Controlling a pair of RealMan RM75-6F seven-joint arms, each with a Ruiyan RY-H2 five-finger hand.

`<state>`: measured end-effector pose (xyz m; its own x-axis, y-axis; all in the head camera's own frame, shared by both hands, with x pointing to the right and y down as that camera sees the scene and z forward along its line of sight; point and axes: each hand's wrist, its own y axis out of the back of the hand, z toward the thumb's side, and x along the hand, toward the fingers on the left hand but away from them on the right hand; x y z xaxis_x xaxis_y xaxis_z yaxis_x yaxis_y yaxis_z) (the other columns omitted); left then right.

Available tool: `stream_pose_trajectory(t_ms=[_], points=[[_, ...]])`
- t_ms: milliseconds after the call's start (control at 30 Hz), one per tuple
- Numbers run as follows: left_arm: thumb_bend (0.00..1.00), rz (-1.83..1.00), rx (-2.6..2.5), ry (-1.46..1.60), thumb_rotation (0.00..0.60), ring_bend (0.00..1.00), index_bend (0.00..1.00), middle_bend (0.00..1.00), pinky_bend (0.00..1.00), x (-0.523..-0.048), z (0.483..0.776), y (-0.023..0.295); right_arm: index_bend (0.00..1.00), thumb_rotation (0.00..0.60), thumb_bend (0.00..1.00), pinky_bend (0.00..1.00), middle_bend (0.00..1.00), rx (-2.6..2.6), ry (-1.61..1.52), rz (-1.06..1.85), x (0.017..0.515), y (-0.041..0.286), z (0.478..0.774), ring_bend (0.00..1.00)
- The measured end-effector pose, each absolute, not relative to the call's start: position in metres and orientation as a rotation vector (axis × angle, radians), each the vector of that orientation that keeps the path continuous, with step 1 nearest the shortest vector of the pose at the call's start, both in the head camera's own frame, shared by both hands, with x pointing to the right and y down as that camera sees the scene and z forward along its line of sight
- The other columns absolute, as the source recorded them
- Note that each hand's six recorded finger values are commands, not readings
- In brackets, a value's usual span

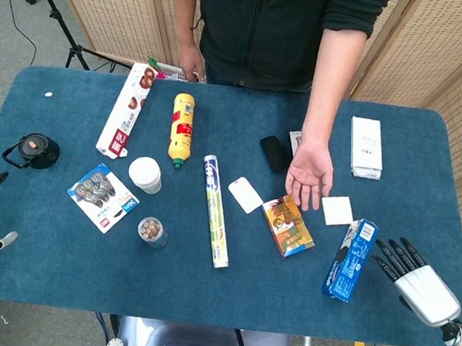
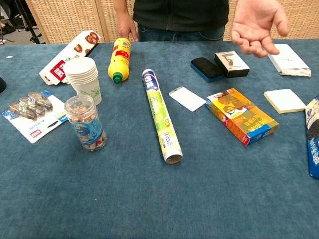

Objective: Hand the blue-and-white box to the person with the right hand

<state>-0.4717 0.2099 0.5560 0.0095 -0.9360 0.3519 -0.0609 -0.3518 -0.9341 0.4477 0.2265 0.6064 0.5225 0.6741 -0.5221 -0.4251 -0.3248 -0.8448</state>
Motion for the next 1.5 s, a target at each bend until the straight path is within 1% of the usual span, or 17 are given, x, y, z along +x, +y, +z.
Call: stream_pose_trajectory(t_ms=[167,367,433,467,533,567,600,633,667,700,733,767,867,900,1100,1367,1500], points=[[0.00,-1.457,-1.507,1.060,0.600,0.00,0.00,0.00,0.01,-0.473,0.560,0.209,0.13,0.600,0.00,0.06,0.00,-1.615,-0.142,0.976,0.413,0.216,0.632,0.00],[0.00,-1.480,-1.496,1.064,0.600,0.00,0.00,0.00,0.02,-0.478,0.563,0.208,0.13,0.600,0.00,0.06,0.01,-1.631,-0.041,0.947,0.390,0.216,0.660,0.00],[0.00,-1.485,-1.493,1.067,0.600,0.00,0.00,0.00,0.01,-0.479,0.564,0.207,0.14,0.600,0.00,0.06,0.03,-1.626,-0.012,0.955,0.387,0.216,0.669,0.00],[0.00,-1.487,-1.492,1.068,0.600,0.00,0.00,0.00,0.01,-0.480,0.564,0.207,0.17,0.600,0.00,0.06,0.06,-1.624,-0.003,0.957,0.386,0.216,0.672,0.00],[0.00,-1.495,-1.490,1.070,0.600,0.00,0.00,0.00,0.01,-0.481,0.564,0.207,0.26,0.600,0.01,0.06,0.16,-1.628,0.004,0.966,0.386,0.216,0.676,0.04],[0.00,-1.498,-1.489,1.070,0.600,0.00,0.00,0.00,0.01,-0.481,0.565,0.207,0.34,0.600,0.04,0.07,0.24,-1.637,0.001,0.969,0.385,0.217,0.677,0.11],[0.00,-1.503,-1.489,1.069,0.600,0.00,0.00,0.00,0.01,-0.482,0.566,0.207,0.42,0.600,0.11,0.11,0.34,-1.651,-0.009,0.970,0.384,0.217,0.679,0.21],[0.00,-1.507,-1.489,1.069,0.600,0.00,0.00,0.00,0.01,-0.482,0.567,0.206,0.46,0.600,0.18,0.14,0.40,-1.662,-0.021,0.968,0.382,0.218,0.680,0.28],[0.00,-1.508,-1.489,1.069,0.600,0.00,0.00,0.00,0.01,-0.483,0.567,0.206,0.52,0.600,0.30,0.21,0.48,-1.673,-0.035,0.964,0.381,0.218,0.680,0.36],[0.00,-1.508,-1.489,1.069,0.600,0.00,0.00,0.00,0.01,-0.483,0.567,0.206,0.56,0.600,0.38,0.25,0.53,-1.681,-0.051,0.958,0.379,0.218,0.680,0.41],[0.00,-1.508,-1.488,1.070,0.600,0.00,0.00,0.00,0.01,-0.483,0.567,0.206,0.59,0.600,0.49,0.31,0.57,-1.686,-0.073,0.948,0.377,0.218,0.679,0.46],[0.00,-1.508,-1.488,1.071,0.600,0.00,0.00,0.00,0.01,-0.483,0.567,0.206,0.62,0.600,0.58,0.35,0.60,-1.690,-0.101,0.934,0.375,0.217,0.677,0.50],[0.00,-1.507,-1.489,1.073,0.600,0.00,0.00,0.00,0.01,-0.483,0.566,0.206,0.65,0.600,0.71,0.41,0.64,-1.703,-0.176,0.896,0.370,0.214,0.670,0.55],[0.00,-1.508,-1.490,1.074,0.600,0.00,0.00,0.00,0.01,-0.483,0.566,0.206,0.66,0.600,0.74,0.42,0.65,-1.705,-0.203,0.882,0.369,0.212,0.666,0.56],[0.00,-1.501,-1.498,1.079,0.600,0.00,0.00,0.00,0.01,-0.482,0.564,0.205,0.69,0.600,0.83,0.44,0.70,-1.692,-0.375,0.817,0.366,0.197,0.637,0.60],[0.00,-1.475,-1.517,1.094,0.600,0.00,0.00,0.00,0.01,-0.479,0.556,0.203,0.70,0.600,0.88,0.44,0.71,-1.659,-0.558,0.856,0.355,0.178,0.597,0.61],[0.00,-1.483,-1.525,1.098,0.600,0.00,0.00,0.00,0.01,-0.480,0.556,0.203,0.70,0.600,0.91,0.44,0.72,-1.621,-0.651,0.945,0.343,0.159,0.575,0.61]])
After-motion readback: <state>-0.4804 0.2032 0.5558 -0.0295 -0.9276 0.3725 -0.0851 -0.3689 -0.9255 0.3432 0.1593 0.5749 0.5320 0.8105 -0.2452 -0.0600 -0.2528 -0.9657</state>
